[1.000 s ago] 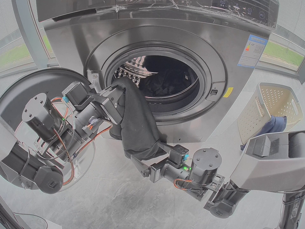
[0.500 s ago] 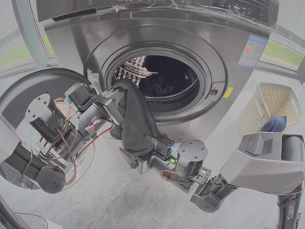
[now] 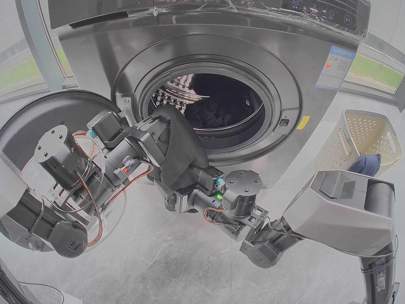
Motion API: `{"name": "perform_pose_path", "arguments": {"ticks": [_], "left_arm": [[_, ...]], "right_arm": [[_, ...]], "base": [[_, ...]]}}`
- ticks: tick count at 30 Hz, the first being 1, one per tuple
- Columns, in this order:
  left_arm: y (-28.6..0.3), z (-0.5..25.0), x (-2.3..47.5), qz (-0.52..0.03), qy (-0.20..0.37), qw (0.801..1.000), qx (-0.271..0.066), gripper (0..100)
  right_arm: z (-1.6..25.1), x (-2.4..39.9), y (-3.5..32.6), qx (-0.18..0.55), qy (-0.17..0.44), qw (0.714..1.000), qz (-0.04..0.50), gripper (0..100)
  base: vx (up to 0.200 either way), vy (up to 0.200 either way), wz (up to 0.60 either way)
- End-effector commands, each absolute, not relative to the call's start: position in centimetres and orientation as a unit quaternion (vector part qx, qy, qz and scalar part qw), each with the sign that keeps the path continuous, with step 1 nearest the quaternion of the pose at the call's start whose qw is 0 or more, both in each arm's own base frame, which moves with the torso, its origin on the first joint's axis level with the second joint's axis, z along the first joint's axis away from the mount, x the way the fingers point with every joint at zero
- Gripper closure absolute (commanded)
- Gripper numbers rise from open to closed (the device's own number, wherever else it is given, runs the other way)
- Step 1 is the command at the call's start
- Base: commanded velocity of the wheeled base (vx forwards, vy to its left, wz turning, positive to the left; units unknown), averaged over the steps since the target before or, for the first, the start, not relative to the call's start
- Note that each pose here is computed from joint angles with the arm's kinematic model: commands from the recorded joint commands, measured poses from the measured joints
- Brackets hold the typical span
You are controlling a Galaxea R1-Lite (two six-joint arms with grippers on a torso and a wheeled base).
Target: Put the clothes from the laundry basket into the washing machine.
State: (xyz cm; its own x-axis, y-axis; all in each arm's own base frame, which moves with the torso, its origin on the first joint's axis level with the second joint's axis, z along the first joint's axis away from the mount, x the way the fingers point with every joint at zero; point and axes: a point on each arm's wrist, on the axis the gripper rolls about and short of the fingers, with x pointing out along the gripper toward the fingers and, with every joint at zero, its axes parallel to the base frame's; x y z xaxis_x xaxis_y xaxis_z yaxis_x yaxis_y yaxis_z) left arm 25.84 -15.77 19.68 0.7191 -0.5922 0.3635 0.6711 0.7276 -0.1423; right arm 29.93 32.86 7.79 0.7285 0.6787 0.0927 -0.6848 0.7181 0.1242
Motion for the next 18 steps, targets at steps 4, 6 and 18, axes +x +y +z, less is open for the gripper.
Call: {"name": "perform_pose_path", "arguments": {"ticks": [4, 6, 18], "left_arm": [[-15.8, 19.7, 25.8, -0.345, -0.148, 0.917, -0.135, 100], [-15.8, 19.7, 25.8, -0.345, -0.148, 0.917, -0.135, 100], [-15.8, 19.8, 25.8, -0.345, -0.149, 0.917, -0.135, 100]], "right_arm": [[6.8, 32.3, 32.9, 0.074, -0.027, 0.936, 0.344, 0], [6.8, 32.6, 32.6, 0.072, -0.025, 0.94, 0.333, 0], [7.7, 33.5, 29.8, 0.067, -0.025, 0.951, 0.3, 0]], "base": [[0.0, 0.0, 0.0], [0.0, 0.0, 0.0], [0.0, 0.0, 0.0]]}}
